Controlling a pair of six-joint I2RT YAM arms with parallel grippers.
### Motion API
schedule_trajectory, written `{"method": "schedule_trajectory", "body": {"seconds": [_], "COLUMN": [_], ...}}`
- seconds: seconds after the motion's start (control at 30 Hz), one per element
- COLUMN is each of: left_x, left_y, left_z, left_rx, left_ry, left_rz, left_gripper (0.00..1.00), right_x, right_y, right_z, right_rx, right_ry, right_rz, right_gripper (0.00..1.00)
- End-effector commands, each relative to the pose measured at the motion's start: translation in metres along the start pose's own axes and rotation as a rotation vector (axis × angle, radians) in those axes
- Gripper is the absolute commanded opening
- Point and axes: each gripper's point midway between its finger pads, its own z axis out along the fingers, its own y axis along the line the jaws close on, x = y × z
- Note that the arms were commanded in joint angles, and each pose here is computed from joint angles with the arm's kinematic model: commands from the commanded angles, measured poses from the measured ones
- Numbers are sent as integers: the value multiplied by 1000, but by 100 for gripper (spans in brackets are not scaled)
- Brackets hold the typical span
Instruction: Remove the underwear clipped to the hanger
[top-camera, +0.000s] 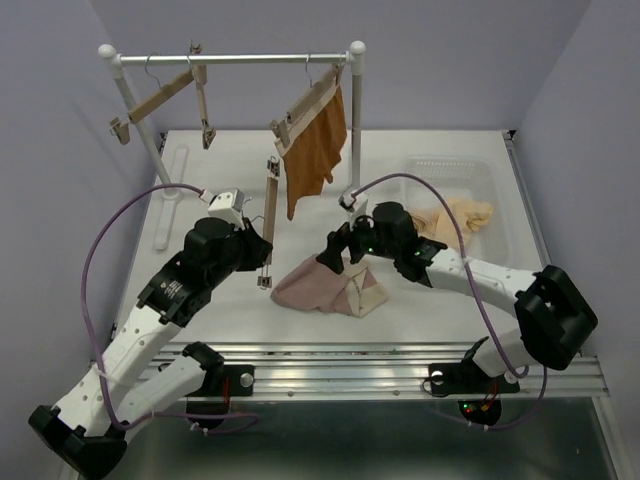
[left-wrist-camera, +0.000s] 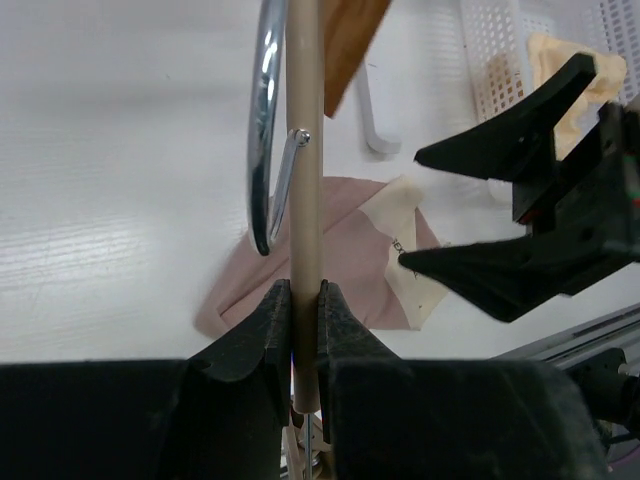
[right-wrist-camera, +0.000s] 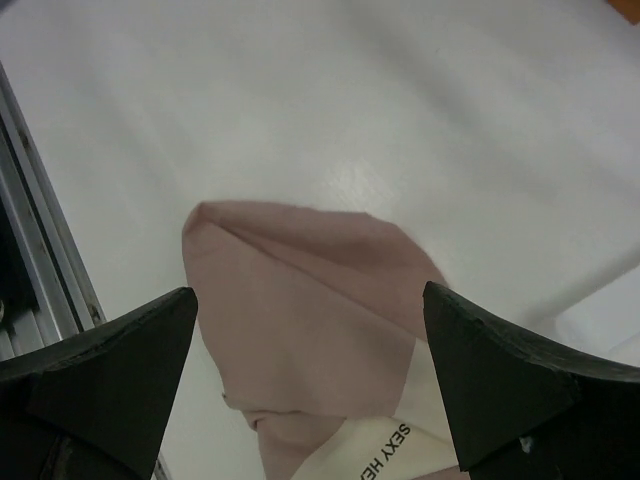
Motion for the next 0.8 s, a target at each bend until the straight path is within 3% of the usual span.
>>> {"method": "schedule_trajectory", "body": {"seconds": [0.0,0.3,0.37,0.4,0.43,0.5,0.53,0.6,0.63,0.77], "left_x": [-16,-17,-18,-18,-19,-21,-24,-25,-26,-31], "left_y": [0,12,15,16,18,20,22,23,24,26], "left_z": [-13,-22,-23,-24,-25,-27,-28,-28,-27,-22], "left_rx": [-17,-73,-91,-99,-110,-120,-132,-144,-150,-172], "left_ry": [-64,-77,-85,-85,-92,-103,-117,-122,-124,-134], "left_rz": [-42,-48,-54,-57,-61,-71,-79,-84,-84,-85], "left_gripper": [0,0,0,0,0,0,0,0,0,0], "right_x": [40,114,132,134,135,130,126,115,107,53], "right_y": [14,22,16,12,9,-4,-7,-15,-16,-24], "right_z": [13,33,33,34,35,37,37,36,36,24], "right_rx": [-24,7,42,78,94,181,209,276,296,446], "right_ry": [155,397,464,472,475,462,453,427,407,256], "right_rz": [-201,-361,-381,-395,-394,-396,-393,-384,-380,-335], "right_gripper": [100,100,93,86,69,55,41,23,1,1]}}
